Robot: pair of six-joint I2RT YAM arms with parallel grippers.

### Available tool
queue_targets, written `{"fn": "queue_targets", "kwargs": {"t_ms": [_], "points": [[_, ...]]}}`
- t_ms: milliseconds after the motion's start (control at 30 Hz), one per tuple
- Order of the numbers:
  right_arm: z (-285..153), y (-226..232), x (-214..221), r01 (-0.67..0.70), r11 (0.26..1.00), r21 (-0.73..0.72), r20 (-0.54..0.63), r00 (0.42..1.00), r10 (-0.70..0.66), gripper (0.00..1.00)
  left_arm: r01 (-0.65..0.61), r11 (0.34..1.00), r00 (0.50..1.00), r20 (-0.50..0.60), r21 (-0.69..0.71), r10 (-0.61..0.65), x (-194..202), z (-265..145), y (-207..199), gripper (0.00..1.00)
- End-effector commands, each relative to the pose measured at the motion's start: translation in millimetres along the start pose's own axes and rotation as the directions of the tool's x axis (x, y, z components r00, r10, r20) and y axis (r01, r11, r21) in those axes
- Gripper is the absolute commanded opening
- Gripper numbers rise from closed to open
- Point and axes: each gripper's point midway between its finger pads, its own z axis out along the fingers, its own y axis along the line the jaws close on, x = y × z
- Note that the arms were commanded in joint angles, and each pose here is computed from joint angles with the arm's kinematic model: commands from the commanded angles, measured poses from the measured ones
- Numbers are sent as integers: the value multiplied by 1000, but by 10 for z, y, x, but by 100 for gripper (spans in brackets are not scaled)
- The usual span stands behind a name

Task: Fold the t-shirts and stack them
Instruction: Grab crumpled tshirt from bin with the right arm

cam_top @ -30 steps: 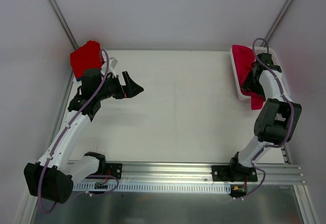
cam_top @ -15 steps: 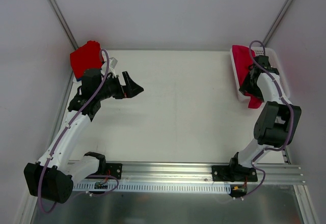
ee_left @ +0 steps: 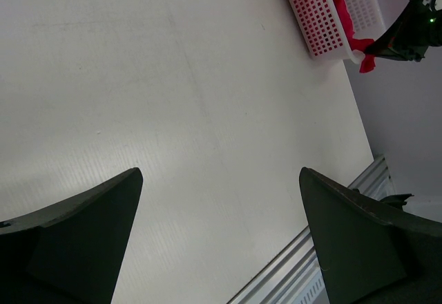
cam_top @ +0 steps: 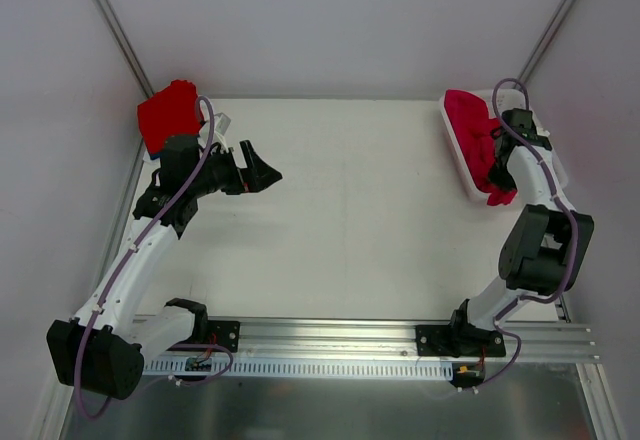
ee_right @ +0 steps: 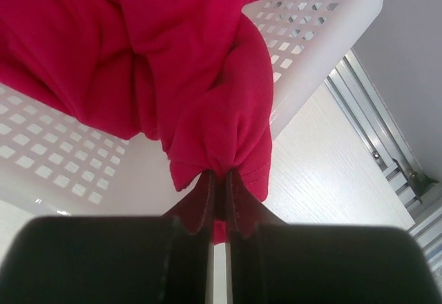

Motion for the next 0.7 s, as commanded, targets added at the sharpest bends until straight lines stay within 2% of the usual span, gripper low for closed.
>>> {"fn": "queue_targets", "kwargs": {"t_ms": [0, 67, 133, 167, 233, 300, 333, 400, 467, 500, 567, 600, 667], "points": [[-165, 60, 167, 22, 997, -73, -59, 998, -26, 0, -29, 1000, 1000, 10, 9, 29, -10, -11, -24, 99], [-339, 112, 94, 27, 992, -122, -32, 999, -31, 1, -31, 999, 999, 11, 11, 31, -13, -16, -31, 99], [-714, 293, -82, 51, 965, -257, 41, 998, -42, 0, -33, 999, 999, 11, 13, 33, -14, -20, -36, 99], [-878, 393, -127, 75, 946, -317, 68, 996, -57, 1, -33, 999, 999, 12, 12, 33, -15, -19, -30, 99], [-1470, 636, -278, 171, 871, -461, 183, 979, -95, 0, -38, 999, 999, 16, 16, 38, -23, -30, -46, 99], [-2024, 838, -248, 264, 783, -563, 263, 956, -133, 1, -38, 999, 999, 16, 17, 38, -21, -34, -50, 99], [-2426, 894, -366, 300, 727, -617, 334, 937, -103, 0, -40, 999, 999, 19, 19, 40, -27, -40, -58, 99], [-2973, 1061, -260, 390, 613, -687, 408, 905, -119, 1, -39, 999, 999, 20, 21, 39, -30, -45, -63, 99], [-3548, 1061, -296, 451, 526, -721, 496, 866, -62, 1, -41, 999, 999, 21, 27, 41, -35, -54, -80, 99], [-3835, 1146, -140, 504, 445, -740, 531, 845, -73, 0, -40, 999, 999, 20, 29, 40, -31, -54, -87, 99], [-4300, 1139, -44, 561, 340, -755, 586, 809, -34, 1, -41, 999, 999, 22, 34, 40, -34, -65, -101, 99], [-4557, 1209, 167, 605, 242, -759, 614, 788, -47, 0, -42, 999, 999, 23, 35, 41, -37, -64, -103, 99], [-4863, 1207, 341, 646, 144, -750, 649, 760, -30, 1, -40, 999, 999, 22, 36, 40, -35, -65, -106, 99]]}}
